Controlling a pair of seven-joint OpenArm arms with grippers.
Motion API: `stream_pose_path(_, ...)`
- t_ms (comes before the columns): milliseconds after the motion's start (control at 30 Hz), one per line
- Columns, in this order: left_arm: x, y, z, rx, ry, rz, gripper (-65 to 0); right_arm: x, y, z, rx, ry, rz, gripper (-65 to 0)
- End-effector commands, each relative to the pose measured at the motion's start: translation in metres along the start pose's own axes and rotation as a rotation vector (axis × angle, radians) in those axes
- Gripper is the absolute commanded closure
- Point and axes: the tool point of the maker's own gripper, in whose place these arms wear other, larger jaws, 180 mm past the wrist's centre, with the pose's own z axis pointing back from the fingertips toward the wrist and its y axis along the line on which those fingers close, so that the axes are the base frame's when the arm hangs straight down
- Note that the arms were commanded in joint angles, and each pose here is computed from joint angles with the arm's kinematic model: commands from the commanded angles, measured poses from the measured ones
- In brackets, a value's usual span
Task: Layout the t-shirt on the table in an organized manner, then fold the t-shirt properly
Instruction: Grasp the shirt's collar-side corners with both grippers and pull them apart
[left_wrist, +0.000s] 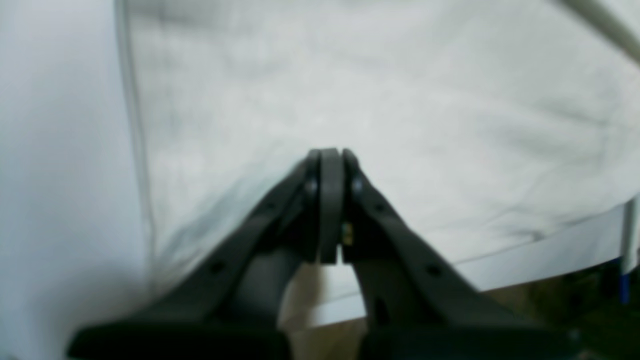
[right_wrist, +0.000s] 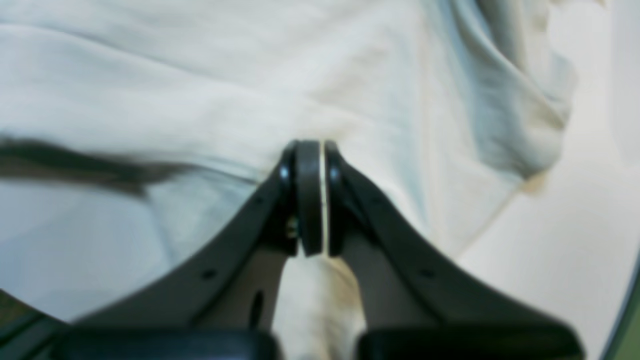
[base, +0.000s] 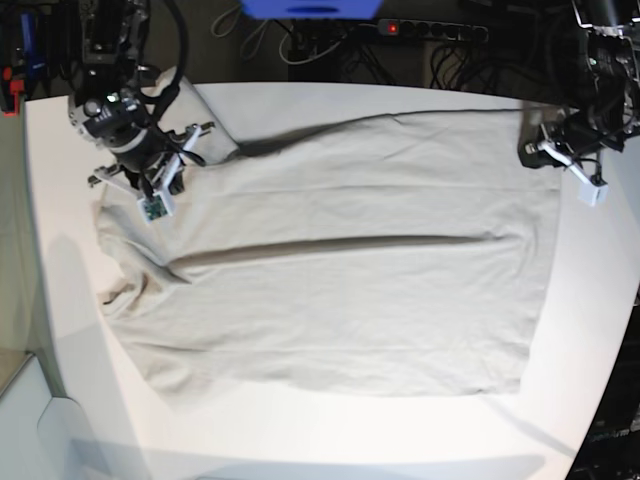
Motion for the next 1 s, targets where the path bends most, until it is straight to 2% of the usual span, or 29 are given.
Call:
stream_pose_path(0, 0.017, 0.005, 0.006, 0.033, -0.032, -0.044, -0.2, 0.006, -0.002, 0.004, -0.004, -0.028, 0.006, -1.8)
stream_pose_path(100, 0.009, 0.02, 0.005, 0.12, 0.009, -0.102, -0.2, -0.009, 0.003, 0.004, 0.009, 0.007, -0.002, -1.8)
stream_pose_path(200, 0.011, 0.02, -0.002, 0.154, 0.001, -0.131, -0.2, -0.022, 0.005, 0.002, 0.017, 0.041, -0.014, -1.8)
stream_pose_path(433, 0.019, 0.019, -0.005, 0.173, -0.007, -0.154, -0.2, -0.056, 0.01, -0.005, 0.042, 0.132, -0.03, -1.8)
stream_pose_path(633, 0.021, 0.022, -0.002, 0.184, -0.006, -0.163, -0.2, -0.096, -0.02, -0.012, -0.007, 0.232, -0.098, -1.8)
stream_pose_path(800, 0.025, 0.027, 0.003, 0.197, -0.008, -0.173, -0.2, -0.096, -0.039, -0.005, -0.057, 0.223, -0.12, -1.8)
stream_pose_path(967, 0.029, 0.026, 0.005, 0.199, -0.015, -0.183, -0.2, -0.079, -0.037, 0.015, -0.08, 0.172, -0.071, -1.8)
